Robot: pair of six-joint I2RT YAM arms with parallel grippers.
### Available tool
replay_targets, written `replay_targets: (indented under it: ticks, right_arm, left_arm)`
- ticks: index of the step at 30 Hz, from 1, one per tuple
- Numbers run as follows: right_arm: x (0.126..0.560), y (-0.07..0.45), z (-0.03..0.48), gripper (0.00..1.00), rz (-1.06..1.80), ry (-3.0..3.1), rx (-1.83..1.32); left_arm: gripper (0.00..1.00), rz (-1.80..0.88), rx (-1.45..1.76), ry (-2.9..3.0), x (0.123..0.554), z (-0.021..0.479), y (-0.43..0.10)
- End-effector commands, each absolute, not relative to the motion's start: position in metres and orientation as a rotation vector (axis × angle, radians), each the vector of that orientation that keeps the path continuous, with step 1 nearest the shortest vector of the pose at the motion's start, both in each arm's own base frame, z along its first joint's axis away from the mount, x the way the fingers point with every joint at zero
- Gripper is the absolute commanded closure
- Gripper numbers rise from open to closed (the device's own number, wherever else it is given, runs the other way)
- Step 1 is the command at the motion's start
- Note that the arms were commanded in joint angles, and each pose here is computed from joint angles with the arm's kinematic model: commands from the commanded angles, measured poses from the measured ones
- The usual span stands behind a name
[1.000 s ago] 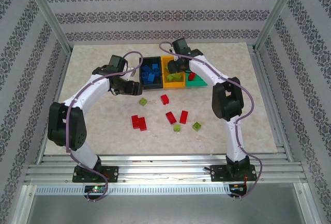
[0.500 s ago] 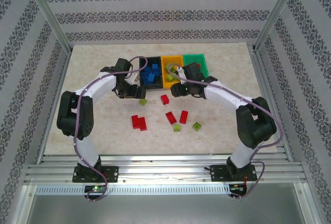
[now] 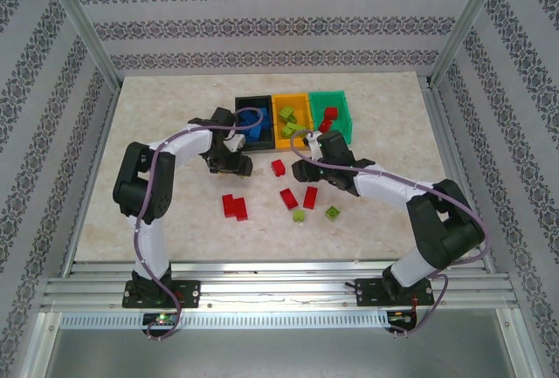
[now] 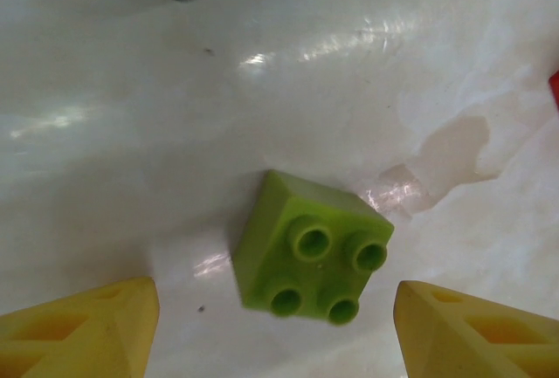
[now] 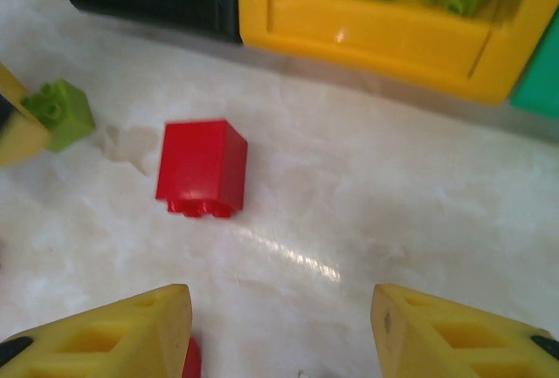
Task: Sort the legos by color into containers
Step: Pick up the lego from the center of the table.
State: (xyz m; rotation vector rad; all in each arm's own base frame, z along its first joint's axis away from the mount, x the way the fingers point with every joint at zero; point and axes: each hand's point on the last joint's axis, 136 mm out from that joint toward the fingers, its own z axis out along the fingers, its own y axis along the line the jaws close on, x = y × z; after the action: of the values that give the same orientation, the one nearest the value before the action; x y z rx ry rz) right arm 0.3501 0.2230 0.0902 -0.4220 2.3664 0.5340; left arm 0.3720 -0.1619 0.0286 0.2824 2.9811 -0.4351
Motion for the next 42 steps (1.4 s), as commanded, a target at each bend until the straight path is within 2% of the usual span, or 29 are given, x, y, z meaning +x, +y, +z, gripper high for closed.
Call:
replay_targets:
  ticks: [1, 6, 9, 12, 18, 24, 42]
  right_arm:
    - [0.351, 0.229, 0.100, 0.43, 0.593, 2.313, -0.403]
    - [0.350, 0.236, 0.097, 0.43, 0.635, 2.320, -0.406]
    - [0.350, 0.237, 0.097, 0.43, 0.644, 2.321, -0.408]
    - [0.349, 0.238, 0.097, 0.43, 0.650, 2.320, -0.407]
    - [0.350, 0.239, 0.096, 0.43, 0.655, 2.321, -0.406]
    - [0.350, 0.239, 0.094, 0.43, 0.654, 2.324, -0.406]
    - [0.351, 0.239, 0.094, 0.43, 0.664, 2.321, -0.395]
  left_arm:
    - [0.29, -0.372, 0.338, 2.949, 0.380, 0.025, -0.163]
    - [0.32, -0.348, 0.391, 2.942, 0.377, 0.021, -0.169]
    - [0.37, -0.332, 0.422, 2.969, 0.373, 0.012, -0.173]
    - [0.48, -0.298, 0.472, 2.990, 0.368, 0.006, -0.177]
    - [0.63, -0.276, 0.523, 2.961, 0.367, 0.012, -0.183]
    - [0.73, -0.308, 0.533, 2.900, 0.369, 0.025, -0.186]
    - [0.74, -0.317, 0.528, 2.759, 0.379, 0.071, -0.188]
